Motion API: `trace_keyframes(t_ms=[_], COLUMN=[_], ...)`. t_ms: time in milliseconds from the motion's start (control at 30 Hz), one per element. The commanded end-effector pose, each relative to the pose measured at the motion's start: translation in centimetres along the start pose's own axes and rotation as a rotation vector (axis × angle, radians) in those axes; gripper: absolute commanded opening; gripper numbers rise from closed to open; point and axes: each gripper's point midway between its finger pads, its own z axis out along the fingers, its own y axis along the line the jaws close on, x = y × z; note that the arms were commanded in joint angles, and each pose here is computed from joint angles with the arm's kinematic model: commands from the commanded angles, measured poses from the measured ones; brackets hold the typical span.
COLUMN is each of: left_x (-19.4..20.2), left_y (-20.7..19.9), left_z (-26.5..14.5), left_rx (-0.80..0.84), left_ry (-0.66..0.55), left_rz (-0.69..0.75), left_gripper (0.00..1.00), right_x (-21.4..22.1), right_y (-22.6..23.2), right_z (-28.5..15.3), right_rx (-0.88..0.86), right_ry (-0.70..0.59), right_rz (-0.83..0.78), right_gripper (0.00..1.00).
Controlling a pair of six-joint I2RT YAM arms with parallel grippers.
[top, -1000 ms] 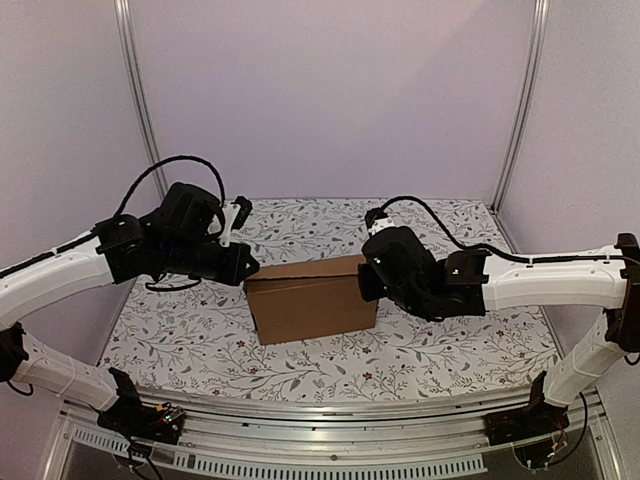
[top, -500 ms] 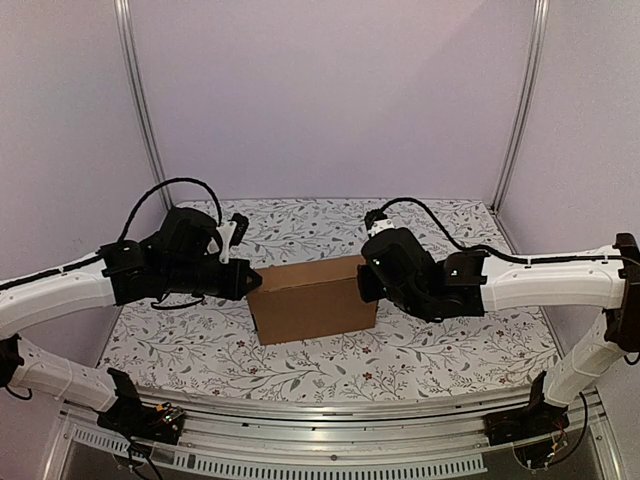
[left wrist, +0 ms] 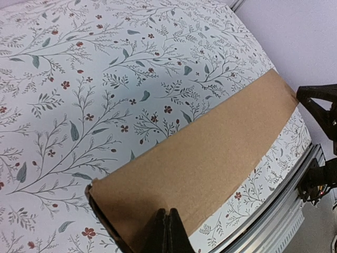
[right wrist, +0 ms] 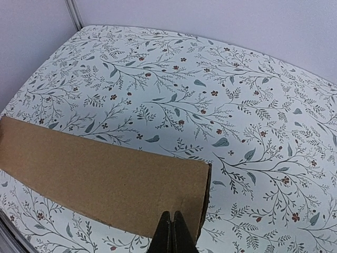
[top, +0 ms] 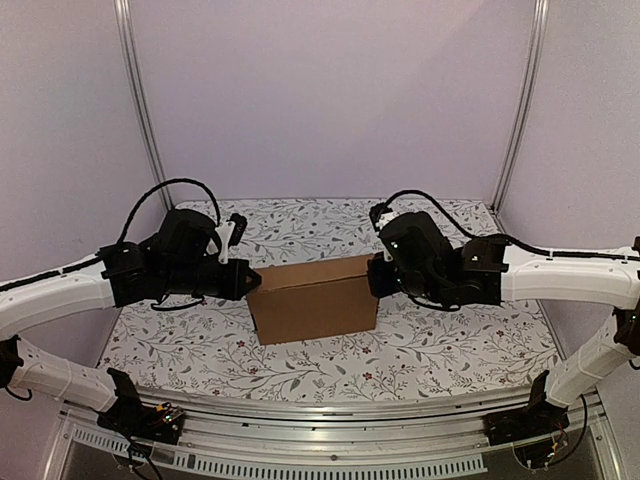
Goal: Fold the paper box
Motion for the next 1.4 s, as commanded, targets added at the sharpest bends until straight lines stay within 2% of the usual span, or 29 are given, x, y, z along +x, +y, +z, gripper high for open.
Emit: trace_keyframes(t_ms=[0,300,600,700,967,1133,1233,1367], left_x=[5.7,5.6,5.7,5.6,5.0,2.8,1.0,-1.8], left_y=[4.2,4.1,4.2,4.2,4.1,3.0,1.7,0.1], left_z=[0.8,0.9,0.8,0.8,0.9,-0.1,-0.9,-2.1], left_rx=[-0.149,-0.143,-0.148,-0.148,-0.154,-0.138,-0.101,-0.063], left_ry=[0.198,0.198,0.197,0.195,0.184,0.153,0.123,0.071], left_rz=[0.009,0.014,0.016,0.017,0.02,0.029,0.034,0.054], left_gripper=[0.0,0.0,0.0,0.0,0.0,0.0,0.0,0.0], right_x=[-2.1,0.5,10.0,11.1,4.8,0.4,-0.9,-0.6], right_y=[0.3,0.1,-1.1,-1.3,-0.4,0.4,0.6,1.8], right_z=[-1.5,0.9,3.2,3.0,1.1,-0.7,-2.0,-3.2], right_rx=[-0.058,-0.057,-0.05,-0.053,-0.098,-0.14,-0.178,-0.26], right_ry=[-0.018,0.057,0.244,0.258,0.129,0.056,0.022,0.023], right_rz=[-0.002,0.018,0.055,0.091,0.086,0.041,0.044,0.022], right_gripper=[0.0,0.0,0.0,0.0,0.0,0.0,0.0,0.0])
